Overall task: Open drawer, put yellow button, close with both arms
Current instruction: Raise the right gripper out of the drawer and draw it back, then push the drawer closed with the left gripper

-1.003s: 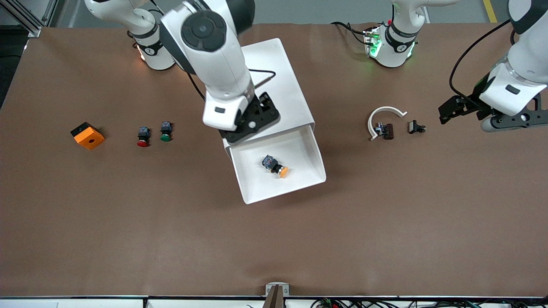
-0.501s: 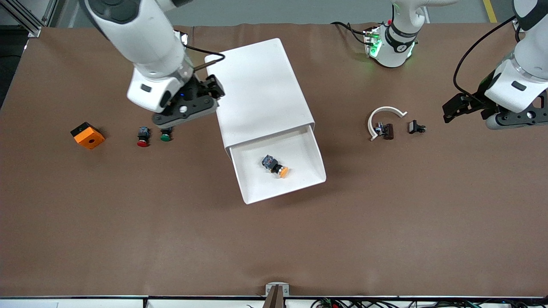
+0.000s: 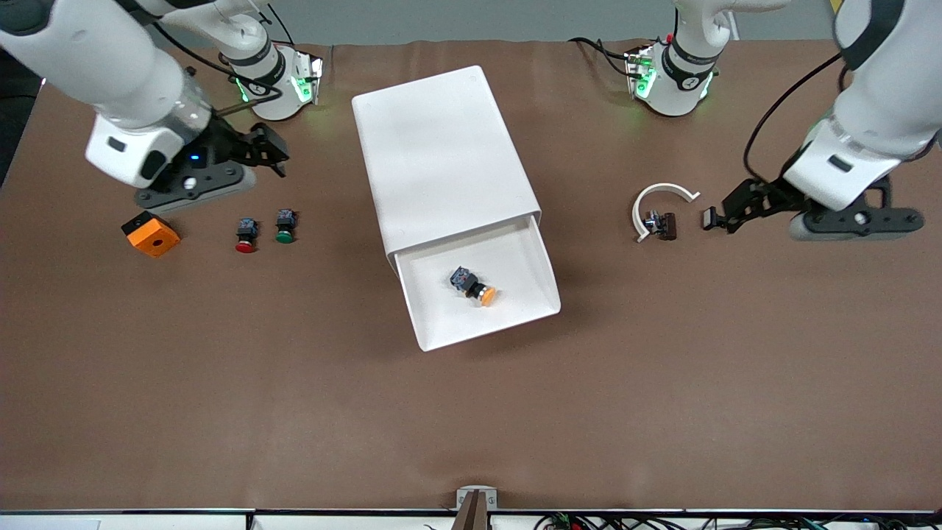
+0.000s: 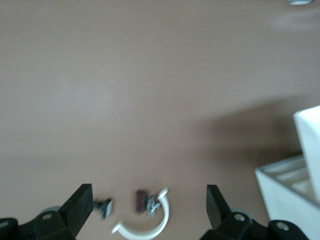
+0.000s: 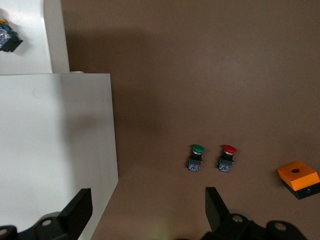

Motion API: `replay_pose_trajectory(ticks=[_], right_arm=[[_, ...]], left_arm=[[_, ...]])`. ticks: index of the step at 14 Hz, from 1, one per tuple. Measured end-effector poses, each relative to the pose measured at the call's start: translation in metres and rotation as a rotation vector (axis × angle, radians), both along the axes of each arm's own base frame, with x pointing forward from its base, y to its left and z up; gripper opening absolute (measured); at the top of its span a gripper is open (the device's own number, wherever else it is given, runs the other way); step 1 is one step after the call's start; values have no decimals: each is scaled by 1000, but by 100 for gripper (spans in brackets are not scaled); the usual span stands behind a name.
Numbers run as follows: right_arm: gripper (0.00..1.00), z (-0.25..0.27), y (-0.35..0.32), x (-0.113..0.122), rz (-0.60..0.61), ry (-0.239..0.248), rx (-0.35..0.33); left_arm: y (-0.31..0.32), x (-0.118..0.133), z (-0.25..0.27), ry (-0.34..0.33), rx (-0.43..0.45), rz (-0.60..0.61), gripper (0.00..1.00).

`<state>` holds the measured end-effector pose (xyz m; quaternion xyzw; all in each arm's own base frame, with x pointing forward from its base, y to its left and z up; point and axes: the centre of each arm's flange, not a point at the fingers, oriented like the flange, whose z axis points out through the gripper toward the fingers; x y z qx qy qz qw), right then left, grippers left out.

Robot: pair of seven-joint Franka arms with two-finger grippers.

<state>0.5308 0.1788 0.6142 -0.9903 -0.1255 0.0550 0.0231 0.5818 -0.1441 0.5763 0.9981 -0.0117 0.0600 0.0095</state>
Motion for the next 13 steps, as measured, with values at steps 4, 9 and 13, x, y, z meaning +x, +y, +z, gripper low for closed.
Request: replay_pose_trajectory(ticks=[4, 9, 13], right_arm=[[100, -8, -77, 7, -79, 28, -1], [100, -7, -169, 15, -225, 27, 0], [100, 6, -185, 13, -243, -10, -59]], left_arm=[[-87, 48, -59, -4, -56, 15, 100], [-190, 88, -159, -96, -165, 20, 100], [-204, 105, -201, -172, -207, -22, 100]])
